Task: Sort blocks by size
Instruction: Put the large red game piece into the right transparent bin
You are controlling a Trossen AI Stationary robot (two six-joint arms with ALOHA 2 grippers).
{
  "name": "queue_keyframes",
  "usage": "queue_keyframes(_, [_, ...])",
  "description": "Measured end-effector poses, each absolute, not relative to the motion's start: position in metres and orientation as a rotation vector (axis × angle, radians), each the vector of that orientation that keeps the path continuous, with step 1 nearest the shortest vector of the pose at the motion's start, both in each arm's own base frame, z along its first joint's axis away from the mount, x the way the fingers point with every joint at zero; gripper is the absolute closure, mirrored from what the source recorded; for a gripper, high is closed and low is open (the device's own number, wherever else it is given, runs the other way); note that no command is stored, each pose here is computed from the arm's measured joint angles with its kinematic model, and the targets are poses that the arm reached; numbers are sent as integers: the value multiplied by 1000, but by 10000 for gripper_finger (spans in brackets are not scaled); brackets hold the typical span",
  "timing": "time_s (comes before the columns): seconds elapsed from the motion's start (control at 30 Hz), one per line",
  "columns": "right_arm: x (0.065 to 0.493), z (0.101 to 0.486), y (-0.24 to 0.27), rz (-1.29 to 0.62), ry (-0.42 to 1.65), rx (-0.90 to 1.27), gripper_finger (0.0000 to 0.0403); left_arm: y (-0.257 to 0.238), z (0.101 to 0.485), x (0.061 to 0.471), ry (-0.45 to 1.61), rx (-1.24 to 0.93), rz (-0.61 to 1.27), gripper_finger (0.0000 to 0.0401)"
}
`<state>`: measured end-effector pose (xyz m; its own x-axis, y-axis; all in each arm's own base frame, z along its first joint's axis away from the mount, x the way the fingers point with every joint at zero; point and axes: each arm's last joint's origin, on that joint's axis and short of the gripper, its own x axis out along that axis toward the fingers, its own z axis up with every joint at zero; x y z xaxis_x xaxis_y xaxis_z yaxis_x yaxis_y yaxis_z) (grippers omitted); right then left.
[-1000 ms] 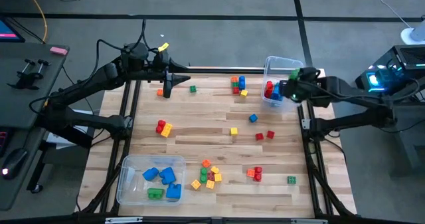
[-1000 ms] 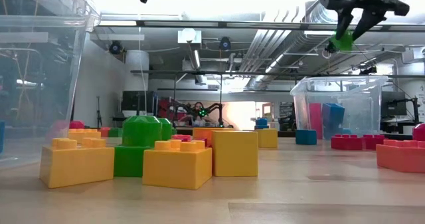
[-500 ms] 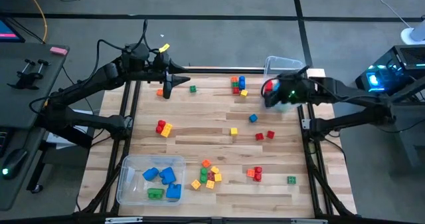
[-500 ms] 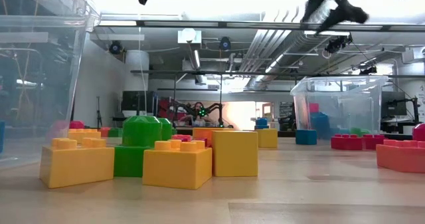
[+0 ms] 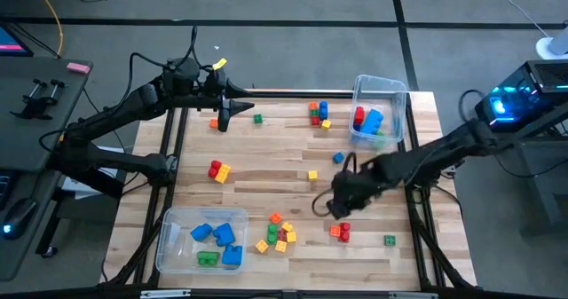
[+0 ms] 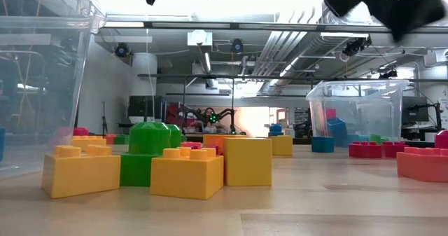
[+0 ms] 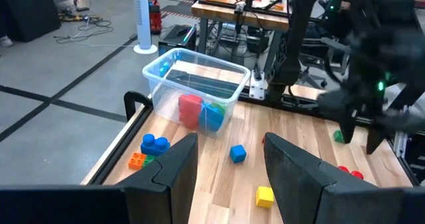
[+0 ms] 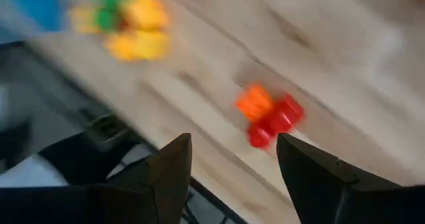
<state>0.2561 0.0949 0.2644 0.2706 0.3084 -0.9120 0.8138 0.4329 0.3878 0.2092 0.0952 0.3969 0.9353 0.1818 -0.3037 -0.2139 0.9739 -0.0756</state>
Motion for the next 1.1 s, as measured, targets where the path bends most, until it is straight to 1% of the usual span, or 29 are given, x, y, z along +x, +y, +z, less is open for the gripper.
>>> queue_keyframes(0.1, [260,241,110,-661,1387,1192,186,95,397,209,300,-107,203,240])
queue_keyframes(0.2, [265,222,122,-830,1402,1260,186,95,397,209,300,-103,202,240])
queue_keyframes(0.47, [275,186,139,-1060,1402,1321,186,95,396,209,316,-23,189,240])
queue_keyframes(0.7, [280,170,140,-1170,1373,1337,186,95,395,209,329,-3,184,240])
queue_keyframes(1.1, [275,155,138,-1258,1340,1375,186,95,395,209,332,15,181,240])
